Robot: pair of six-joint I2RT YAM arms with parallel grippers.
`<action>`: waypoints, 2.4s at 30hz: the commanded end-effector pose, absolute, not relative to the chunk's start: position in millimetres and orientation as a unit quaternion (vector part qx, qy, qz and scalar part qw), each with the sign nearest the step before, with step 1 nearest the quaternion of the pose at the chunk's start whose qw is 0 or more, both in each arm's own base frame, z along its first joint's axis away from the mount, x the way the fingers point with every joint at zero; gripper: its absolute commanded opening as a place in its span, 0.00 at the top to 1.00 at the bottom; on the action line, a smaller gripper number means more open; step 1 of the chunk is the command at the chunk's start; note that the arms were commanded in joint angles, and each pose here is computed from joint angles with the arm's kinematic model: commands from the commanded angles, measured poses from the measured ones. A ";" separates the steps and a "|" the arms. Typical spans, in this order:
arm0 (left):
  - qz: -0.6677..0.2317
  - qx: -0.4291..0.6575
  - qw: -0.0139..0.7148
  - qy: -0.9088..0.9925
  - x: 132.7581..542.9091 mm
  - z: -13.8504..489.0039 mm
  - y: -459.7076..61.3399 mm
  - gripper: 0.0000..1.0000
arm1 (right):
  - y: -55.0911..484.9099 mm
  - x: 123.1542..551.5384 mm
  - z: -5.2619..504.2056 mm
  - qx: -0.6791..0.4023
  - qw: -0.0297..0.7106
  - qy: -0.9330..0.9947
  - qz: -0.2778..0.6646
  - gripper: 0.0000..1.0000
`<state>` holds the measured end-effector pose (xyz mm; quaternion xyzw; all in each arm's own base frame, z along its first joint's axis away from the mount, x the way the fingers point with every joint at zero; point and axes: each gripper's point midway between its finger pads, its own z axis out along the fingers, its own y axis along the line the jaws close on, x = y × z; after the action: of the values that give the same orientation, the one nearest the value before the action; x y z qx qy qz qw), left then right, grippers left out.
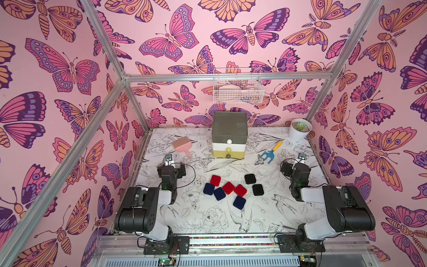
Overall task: Place the brooch boxes into the drawer by color
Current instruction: Open the drawer in the storage box.
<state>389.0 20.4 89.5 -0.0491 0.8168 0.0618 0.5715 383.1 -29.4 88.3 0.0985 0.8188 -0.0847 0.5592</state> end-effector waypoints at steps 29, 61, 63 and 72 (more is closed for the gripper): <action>-0.209 0.002 0.526 0.824 432.2 236.6 -93.3 0.00 | 202.3 410.4 229.9 -0.011 0.466 0.857 0.220 0.03; -0.286 -0.004 0.435 0.854 410.2 195.7 -108.6 0.00 | 351.7 448.1 215.5 0.053 0.351 0.838 0.414 0.32; -0.285 -0.005 0.434 0.854 410.1 195.0 -108.0 0.00 | 351.1 449.8 214.1 0.057 0.352 0.839 0.412 0.33; -0.286 -0.006 0.433 0.855 410.9 194.4 -108.0 0.00 | 347.8 454.0 213.0 0.068 0.365 0.833 0.410 0.42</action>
<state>415.6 -110.2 192.5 -0.0036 0.8556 -0.2826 0.4337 437.8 347.3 192.6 0.0603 0.8547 0.4011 0.3241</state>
